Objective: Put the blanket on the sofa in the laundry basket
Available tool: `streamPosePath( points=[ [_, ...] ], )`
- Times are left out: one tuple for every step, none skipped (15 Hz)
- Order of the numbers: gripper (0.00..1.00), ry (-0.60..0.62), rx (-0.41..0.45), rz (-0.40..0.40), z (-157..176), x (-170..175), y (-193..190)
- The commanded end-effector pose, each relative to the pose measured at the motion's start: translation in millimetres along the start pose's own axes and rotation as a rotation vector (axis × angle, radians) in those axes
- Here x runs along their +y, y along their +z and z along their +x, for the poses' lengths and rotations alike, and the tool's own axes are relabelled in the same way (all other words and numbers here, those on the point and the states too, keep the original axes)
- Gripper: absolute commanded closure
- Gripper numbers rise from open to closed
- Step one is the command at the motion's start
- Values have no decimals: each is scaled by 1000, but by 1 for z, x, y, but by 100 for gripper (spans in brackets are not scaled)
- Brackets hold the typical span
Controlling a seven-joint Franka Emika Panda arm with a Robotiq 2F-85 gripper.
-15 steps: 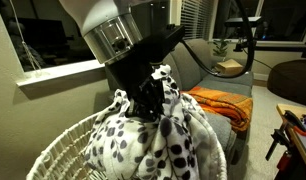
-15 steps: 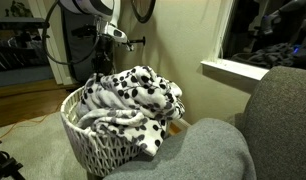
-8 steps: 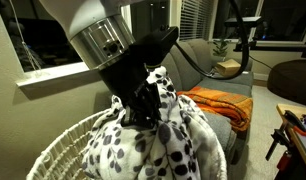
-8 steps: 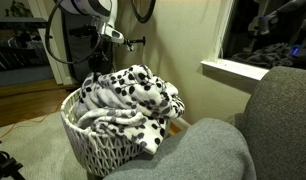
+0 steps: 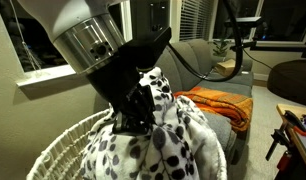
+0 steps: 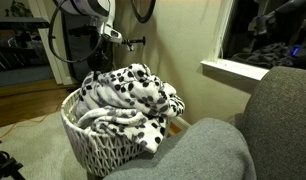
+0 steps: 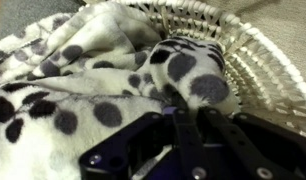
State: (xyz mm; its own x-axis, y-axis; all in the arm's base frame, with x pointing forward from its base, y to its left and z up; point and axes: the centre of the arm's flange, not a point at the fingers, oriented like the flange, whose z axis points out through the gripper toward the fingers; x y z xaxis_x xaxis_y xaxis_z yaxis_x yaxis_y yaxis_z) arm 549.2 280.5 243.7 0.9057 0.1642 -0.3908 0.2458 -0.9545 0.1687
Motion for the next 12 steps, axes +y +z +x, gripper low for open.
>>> streamPosePath(
  points=[
    [97,-56,-28,-34,-1,-19,-14],
    [97,-64,-29,-39,0,-23,-13],
    [97,-73,-31,-45,0,-26,-12],
    [97,-80,-33,-49,1,-29,-12],
    [97,-88,-37,-51,1,-32,-12],
    [97,-93,-40,-54,2,-33,-11],
    [97,-99,-43,-56,2,-35,-10],
    [97,-99,-46,-57,2,-35,-10],
    [65,-92,-49,-56,3,-33,-9],
    [64,-77,-49,-56,4,-30,-7],
    [58,-55,-53,-55,5,-25,-4],
    [53,-36,-56,-55,6,-20,-2]
  ],
)
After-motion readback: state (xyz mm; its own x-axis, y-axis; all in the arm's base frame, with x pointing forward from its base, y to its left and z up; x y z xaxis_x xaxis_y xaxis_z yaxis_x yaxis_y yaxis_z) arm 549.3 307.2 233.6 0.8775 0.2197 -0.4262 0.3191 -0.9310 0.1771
